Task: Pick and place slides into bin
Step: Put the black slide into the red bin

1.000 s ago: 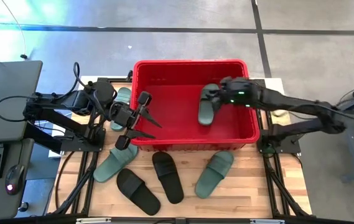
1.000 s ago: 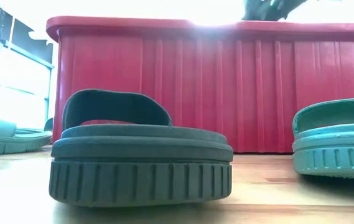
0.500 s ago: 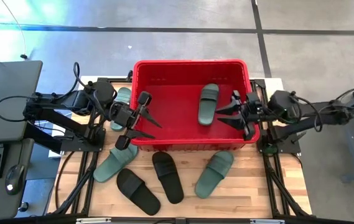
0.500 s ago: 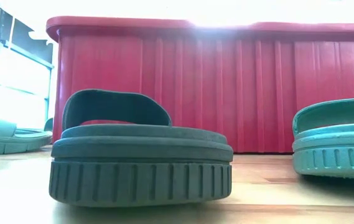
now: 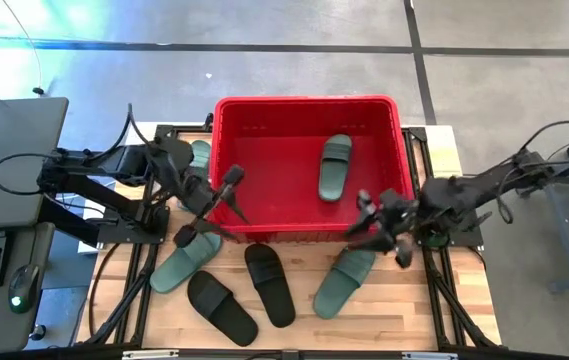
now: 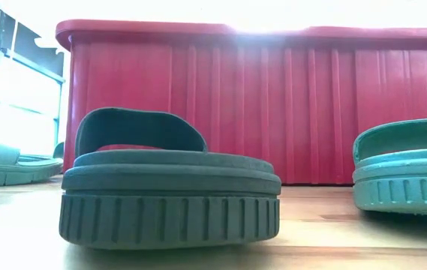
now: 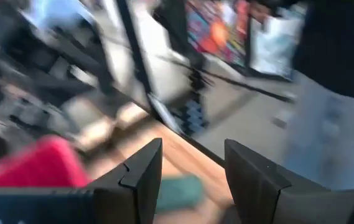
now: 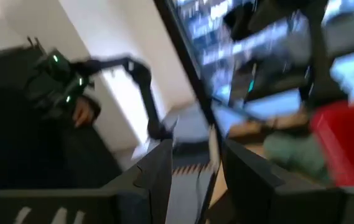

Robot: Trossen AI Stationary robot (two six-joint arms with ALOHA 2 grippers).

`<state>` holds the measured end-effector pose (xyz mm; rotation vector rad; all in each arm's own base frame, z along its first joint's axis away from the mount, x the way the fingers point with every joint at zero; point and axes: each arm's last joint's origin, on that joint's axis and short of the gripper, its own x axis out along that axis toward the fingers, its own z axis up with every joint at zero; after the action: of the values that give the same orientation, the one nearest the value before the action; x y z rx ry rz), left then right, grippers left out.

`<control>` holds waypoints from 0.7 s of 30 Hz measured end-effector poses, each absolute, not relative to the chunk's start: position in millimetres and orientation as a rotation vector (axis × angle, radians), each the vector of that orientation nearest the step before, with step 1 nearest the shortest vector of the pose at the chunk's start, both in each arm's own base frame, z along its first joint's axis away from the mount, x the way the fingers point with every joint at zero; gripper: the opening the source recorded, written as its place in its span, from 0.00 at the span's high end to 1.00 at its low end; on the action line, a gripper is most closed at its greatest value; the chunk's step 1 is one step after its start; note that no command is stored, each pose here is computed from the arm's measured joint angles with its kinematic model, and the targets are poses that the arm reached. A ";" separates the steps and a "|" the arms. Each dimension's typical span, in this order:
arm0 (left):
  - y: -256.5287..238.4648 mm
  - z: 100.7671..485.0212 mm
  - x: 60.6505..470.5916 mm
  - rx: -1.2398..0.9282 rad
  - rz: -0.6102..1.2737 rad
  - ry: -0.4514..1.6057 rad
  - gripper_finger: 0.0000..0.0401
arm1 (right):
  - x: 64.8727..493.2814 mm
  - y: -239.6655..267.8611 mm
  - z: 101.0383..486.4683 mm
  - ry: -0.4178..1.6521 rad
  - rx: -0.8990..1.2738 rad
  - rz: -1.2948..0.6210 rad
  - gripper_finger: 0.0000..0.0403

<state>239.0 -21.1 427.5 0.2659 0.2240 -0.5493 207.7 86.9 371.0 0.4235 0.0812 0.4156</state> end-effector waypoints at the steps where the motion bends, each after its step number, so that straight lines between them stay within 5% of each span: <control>1: -24.7 423.1 236.9 0.238 -0.577 0.275 0.61 | 211.2 90.0 366.3 0.117 0.440 0.417 0.68; 8: -65.6 383.6 206.5 0.070 -0.647 0.832 0.61 | 230.7 101.8 343.7 0.242 0.458 0.403 0.68; 12: -83.7 366.7 195.9 0.007 -0.445 1.095 0.61 | 238.2 98.6 338.2 0.257 0.456 0.367 0.68; 21: -140.2 323.8 218.8 -0.193 -0.079 1.308 0.61 | 244.2 88.9 336.1 0.255 0.463 0.318 0.68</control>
<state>218.8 -140.2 323.8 -0.1935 1.3085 -0.0793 244.2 88.9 336.1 0.4627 0.2546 0.3184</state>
